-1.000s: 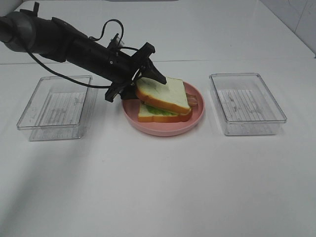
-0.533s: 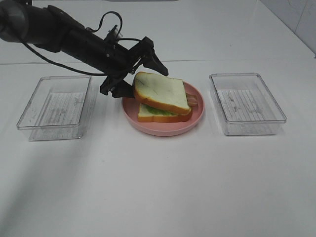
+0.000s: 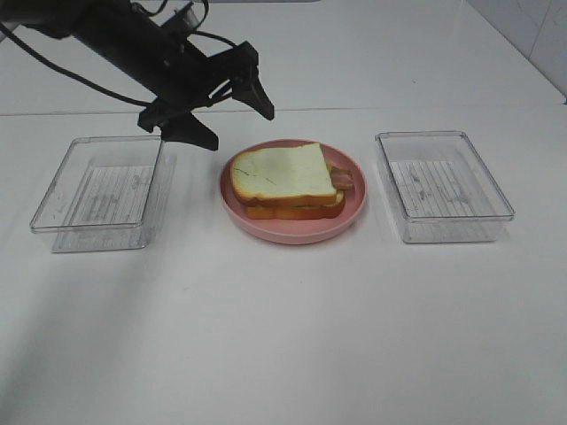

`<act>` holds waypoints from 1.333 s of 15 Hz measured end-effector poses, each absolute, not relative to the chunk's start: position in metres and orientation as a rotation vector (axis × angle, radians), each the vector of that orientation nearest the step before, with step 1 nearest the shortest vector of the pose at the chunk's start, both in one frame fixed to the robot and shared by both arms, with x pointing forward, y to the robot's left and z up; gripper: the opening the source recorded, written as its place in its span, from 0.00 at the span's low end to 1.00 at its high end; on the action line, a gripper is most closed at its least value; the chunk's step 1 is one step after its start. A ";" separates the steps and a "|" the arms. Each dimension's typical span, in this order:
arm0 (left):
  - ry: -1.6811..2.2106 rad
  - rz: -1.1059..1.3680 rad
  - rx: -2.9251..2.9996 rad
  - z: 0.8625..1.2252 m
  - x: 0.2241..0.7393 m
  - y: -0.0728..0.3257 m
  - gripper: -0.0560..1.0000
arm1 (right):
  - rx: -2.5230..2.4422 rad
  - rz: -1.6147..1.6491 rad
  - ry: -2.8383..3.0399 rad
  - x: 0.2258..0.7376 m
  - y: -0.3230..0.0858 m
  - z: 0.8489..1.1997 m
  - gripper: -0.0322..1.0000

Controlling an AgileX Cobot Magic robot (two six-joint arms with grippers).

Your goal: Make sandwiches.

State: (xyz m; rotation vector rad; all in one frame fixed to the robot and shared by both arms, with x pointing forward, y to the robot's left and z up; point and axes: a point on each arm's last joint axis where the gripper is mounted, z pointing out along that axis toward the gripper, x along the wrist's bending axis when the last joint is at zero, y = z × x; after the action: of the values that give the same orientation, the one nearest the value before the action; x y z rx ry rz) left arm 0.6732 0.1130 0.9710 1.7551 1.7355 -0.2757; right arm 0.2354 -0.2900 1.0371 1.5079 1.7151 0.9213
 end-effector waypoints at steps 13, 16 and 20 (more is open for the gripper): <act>2.155 0.453 1.916 1.096 0.644 0.325 0.99 | 1.508 0.921 1.715 0.235 -0.290 1.037 0.89; 2.158 0.483 1.904 1.108 0.630 0.340 0.99 | 1.508 0.921 1.715 0.235 -0.290 1.037 0.89; 2.106 0.359 1.954 1.103 0.546 0.323 0.99 | 1.508 0.921 1.715 0.235 -0.290 1.037 0.89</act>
State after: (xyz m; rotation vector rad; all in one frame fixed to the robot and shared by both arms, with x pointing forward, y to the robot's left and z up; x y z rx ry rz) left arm 0.5463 0.3226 1.1031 1.9544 2.1065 0.3593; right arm 0.2354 -0.2900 1.0371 1.5079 1.7151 0.9213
